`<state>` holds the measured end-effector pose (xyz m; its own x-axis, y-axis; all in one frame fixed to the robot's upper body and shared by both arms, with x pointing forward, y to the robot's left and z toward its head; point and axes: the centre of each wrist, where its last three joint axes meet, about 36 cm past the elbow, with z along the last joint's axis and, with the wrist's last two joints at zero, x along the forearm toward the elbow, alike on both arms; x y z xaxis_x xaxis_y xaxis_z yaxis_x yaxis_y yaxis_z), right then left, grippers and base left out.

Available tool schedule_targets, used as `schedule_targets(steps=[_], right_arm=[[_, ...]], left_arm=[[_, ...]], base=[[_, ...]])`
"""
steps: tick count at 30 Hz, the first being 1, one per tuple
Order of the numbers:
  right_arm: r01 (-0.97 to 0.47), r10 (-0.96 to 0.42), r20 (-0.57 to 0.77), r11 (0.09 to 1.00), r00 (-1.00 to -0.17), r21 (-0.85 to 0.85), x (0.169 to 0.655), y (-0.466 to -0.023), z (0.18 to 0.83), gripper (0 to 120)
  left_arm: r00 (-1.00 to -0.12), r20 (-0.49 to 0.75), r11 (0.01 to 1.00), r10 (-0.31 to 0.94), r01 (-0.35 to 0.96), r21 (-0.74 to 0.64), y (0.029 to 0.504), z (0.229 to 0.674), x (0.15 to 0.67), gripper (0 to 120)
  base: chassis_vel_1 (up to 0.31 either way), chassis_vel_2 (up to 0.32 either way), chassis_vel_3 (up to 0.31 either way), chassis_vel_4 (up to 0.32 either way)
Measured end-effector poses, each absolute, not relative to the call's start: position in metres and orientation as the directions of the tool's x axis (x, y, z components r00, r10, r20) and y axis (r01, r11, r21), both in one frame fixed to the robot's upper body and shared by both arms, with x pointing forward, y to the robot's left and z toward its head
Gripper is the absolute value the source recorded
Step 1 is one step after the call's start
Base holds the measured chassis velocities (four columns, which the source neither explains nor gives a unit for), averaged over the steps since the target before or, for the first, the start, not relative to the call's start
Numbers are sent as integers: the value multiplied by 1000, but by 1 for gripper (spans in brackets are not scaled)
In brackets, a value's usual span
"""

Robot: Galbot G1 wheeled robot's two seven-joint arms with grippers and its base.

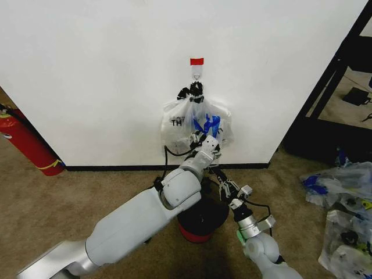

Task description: Pick up the garbage bag from the wall and place it over the trash bin.

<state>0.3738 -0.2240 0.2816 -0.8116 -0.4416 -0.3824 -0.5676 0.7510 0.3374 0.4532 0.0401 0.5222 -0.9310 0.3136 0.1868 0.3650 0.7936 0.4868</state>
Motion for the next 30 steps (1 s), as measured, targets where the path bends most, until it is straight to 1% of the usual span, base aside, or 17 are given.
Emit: schedule_targets(steps=[2,6,9,10,11,15,23,25,27,28,30], right_arm=[[-566,-440,-384,752,-812,337,373,-225,282,0],[-566,-438,-387,753,-812,335,373,-226,283,0],[-567,-437,-390,753,-811,335,372,-226,284,0],[-566,-436,-391,753,-811,335,373,-226,284,0],[-566,-435,-392,754,-811,335,373,-227,284,0],[-564,-432,-393,755,-812,336,373,-228,285,0],[-559,-426,-395,758,-814,335,372,-231,286,0],[-559,-425,-396,759,-814,334,372,-231,287,0],[-559,-425,-398,759,-813,334,372,-231,287,0],[-559,-425,-398,759,-813,334,372,-231,287,0],[-560,-424,-400,758,-813,334,372,-230,288,0]], left_arm=[[-934,190,790,303,357,498,41,520,455,57],[-934,189,789,304,358,498,40,520,455,54],[-934,190,788,304,359,500,41,520,456,55],[-934,191,788,304,359,501,42,520,456,59],[-933,190,787,306,360,501,43,520,456,61],[-930,188,785,316,368,498,47,522,452,63],[-928,201,766,315,373,523,60,519,454,63],[-928,207,762,310,373,530,59,516,458,60],[-927,211,757,311,376,535,55,514,461,53],[-927,211,757,311,376,535,55,514,461,53],[-926,214,754,311,378,538,50,512,464,46]], base=[[0,0,0,0],[0,0,0,0],[0,0,0,0],[0,0,0,0],[0,0,0,0],[0,0,0,0],[0,0,0,0],[0,0,0,0],[0,0,0,0],[0,0,0,0],[0,0,0,0]])
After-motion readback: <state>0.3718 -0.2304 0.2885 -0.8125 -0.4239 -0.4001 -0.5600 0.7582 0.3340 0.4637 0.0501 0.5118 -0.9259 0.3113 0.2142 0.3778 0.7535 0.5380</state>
